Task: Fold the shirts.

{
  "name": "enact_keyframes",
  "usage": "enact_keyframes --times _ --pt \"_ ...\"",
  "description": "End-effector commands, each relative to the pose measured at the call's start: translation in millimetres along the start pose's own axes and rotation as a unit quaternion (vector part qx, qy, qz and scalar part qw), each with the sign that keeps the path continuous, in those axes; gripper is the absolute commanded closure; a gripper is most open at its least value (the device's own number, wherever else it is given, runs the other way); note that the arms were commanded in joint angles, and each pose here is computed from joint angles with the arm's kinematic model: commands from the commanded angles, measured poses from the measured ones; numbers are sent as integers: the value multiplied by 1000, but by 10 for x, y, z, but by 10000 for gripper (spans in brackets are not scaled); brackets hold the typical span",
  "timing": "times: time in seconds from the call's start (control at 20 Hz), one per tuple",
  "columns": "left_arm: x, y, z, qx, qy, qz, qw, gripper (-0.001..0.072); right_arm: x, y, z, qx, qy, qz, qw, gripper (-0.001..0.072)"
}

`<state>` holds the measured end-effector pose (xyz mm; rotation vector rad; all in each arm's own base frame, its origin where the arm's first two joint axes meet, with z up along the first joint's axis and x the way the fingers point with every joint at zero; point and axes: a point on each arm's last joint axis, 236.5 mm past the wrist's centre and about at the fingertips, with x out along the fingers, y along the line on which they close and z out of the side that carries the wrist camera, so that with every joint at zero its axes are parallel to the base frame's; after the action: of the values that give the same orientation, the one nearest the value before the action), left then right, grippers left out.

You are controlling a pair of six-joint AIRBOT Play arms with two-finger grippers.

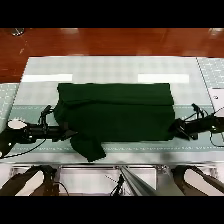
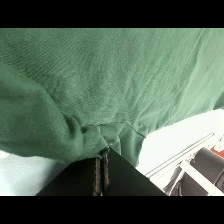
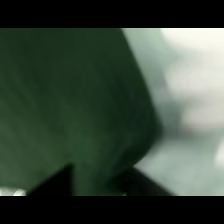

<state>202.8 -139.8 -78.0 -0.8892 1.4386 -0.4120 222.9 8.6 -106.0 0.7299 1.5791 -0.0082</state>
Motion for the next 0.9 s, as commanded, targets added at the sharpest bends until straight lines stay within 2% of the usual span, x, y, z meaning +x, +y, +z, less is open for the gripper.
enact_keyframes --times 0.0,0.3,0.6,0.85 --pt "-39 -31 64 3 -8 -3 1000 669 -137 330 291 -43 -39 49 997 675" --pt "-494 -350 631 55 -75 -19 995 669 -524 627 621 -91 -70 71 991 693" --pt "-571 -553 1510 32 -96 -14 995 669 -606 945 1268 -72 -93 135 984 693" --pt "-432 -716 2285 14 -83 -24 996 669 -539 1258 1769 -112 -100 136 979 693"
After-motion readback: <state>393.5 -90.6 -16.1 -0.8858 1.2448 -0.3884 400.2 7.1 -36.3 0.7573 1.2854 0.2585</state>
